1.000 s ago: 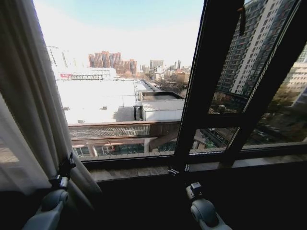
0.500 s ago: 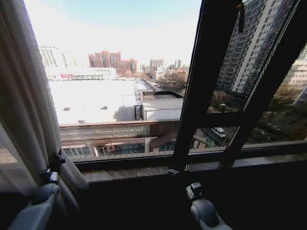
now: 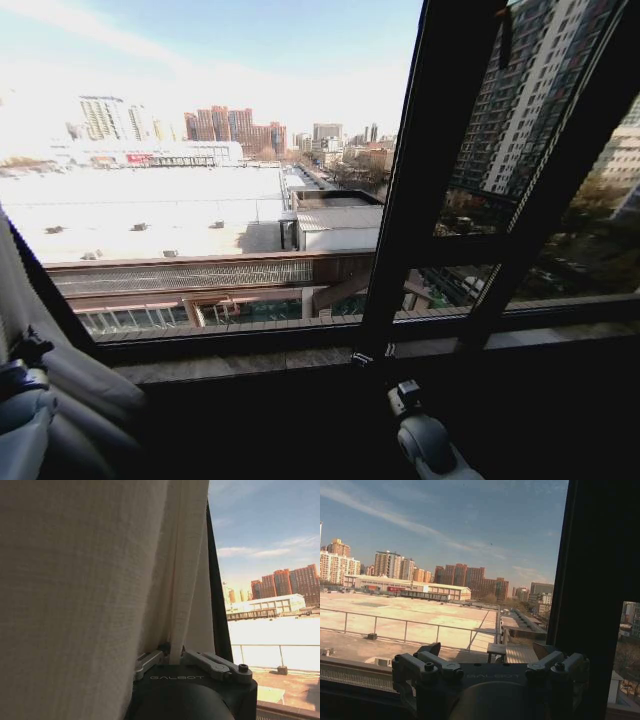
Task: Open the curtains by pulling them apart, changing their state from closed to fully open.
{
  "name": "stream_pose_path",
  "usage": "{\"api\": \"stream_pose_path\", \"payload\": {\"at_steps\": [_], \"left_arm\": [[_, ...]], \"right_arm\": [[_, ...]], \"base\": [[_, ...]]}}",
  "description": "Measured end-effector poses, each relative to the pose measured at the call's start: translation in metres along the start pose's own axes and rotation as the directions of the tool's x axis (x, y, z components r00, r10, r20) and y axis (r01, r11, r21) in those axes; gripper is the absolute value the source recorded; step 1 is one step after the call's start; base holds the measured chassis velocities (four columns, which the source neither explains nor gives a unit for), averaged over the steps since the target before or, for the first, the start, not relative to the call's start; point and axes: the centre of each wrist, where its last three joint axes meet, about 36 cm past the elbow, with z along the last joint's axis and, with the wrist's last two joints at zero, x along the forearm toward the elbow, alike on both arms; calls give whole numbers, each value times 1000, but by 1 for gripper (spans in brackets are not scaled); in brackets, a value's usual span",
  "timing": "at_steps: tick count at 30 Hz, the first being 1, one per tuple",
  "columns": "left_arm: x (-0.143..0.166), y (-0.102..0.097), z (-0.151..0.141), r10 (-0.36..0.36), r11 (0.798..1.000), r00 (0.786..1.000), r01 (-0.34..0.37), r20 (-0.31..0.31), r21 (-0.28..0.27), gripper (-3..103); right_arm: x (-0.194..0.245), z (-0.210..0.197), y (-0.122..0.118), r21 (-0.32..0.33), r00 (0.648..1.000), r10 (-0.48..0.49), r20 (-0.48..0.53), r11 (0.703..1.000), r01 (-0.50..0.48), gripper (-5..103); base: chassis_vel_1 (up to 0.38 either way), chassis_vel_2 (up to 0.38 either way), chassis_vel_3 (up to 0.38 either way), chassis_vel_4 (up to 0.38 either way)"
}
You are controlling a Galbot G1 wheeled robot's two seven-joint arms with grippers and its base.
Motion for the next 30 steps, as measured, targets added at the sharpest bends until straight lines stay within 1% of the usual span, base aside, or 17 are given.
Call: {"api": "stream_pose_path", "payload": {"at_steps": [2, 4, 7, 8, 10, 13, 15, 17, 18, 19, 20, 23, 24, 25, 26, 29, 30], "left_arm": [[-4, 11, 0, -9, 999, 1000, 9, 16, -38, 0], [-4, 10, 1, -1, 999, 1000, 2, 24, -50, 0], [-2, 5, 1, 7, 999, 1000, -6, 26, -48, 0], [2, -3, 3, 22, 999, 999, -21, 26, -40, 0], [3, -7, 4, 28, 999, 999, -27, 24, -37, 0], [9, -19, 4, 41, 999, 999, -41, 2, -13, 0], [10, -20, 3, 44, 999, 999, -44, -4, -7, 0], [14, -26, -1, 60, 998, 998, -60, -19, 3, 11], [16, -28, -3, 67, 998, 998, -67, -18, 4, 11], [18, -31, -4, 76, 997, 997, -76, -14, 3, 16], [18, -31, -4, 76, 997, 997, -76, -14, 3, 16], [30, -40, -8, 111, 994, 994, -111, 15, -16, 32], [30, -40, -8, 111, 994, 994, -111, 15, -16, 32], [35, -44, -8, 119, 993, 992, -119, 27, -24, 38], [39, -47, -8, 124, 992, 992, -123, 34, -28, 38], [66, -61, -5, 153, 988, 986, -151, 60, -42, 54], [66, -61, -5, 153, 988, 986, -151, 60, -42, 54]], "right_arm": [[0, 0, 0, 0, 1000, 0, 0, 1000, 0, 100], [0, 0, 0, 0, 1000, 0, 0, 1000, 0, 100], [0, 0, 0, 0, 1000, 0, 0, 1000, 0, 100], [0, 0, 0, 0, 1000, 0, 0, 1000, 0, 100], [0, 0, 0, 0, 1000, 0, 0, 1000, 0, 100], [0, 0, 0, 0, 1000, 0, 0, 1000, 0, 100], [0, 0, 0, 0, 1000, 0, 0, 1000, 0, 100], [0, 0, 0, 0, 1000, 0, 0, 1000, 0, 100], [0, 0, 0, 0, 1000, 0, 0, 1000, 0, 100], [0, 0, 0, 0, 1000, 0, 0, 1000, 0, 100], [0, 0, 0, 0, 1000, 0, 0, 1000, 0, 100], [0, 0, 0, 0, 1000, 0, 0, 1000, 0, 100], [0, 0, 0, 0, 1000, 0, 0, 1000, 0, 100], [0, 0, 0, 0, 1000, 0, 0, 1000, 0, 100], [0, 0, 0, 0, 1000, 0, 0, 1000, 0, 100], [0, 0, 0, 0, 1000, 0, 0, 1000, 0, 100], [0, 0, 0, 0, 1000, 0, 0, 1000, 0, 100]], "base": [[0, 0, 0, 0], [0, 0, 0, 0], [0, 0, 0, 0], [0, 0, 0, 0], [0, 0, 0, 0], [0, 0, 0, 0], [0, 0, 0, 0], [0, 0, 0, 0], [0, 0, 0, 0], [0, 0, 0, 0], [0, 0, 0, 0], [0, 0, 0, 0], [0, 0, 0, 0], [0, 0, 0, 0], [0, 0, 0, 0], [0, 0, 0, 0], [0, 0, 0, 0]]}}
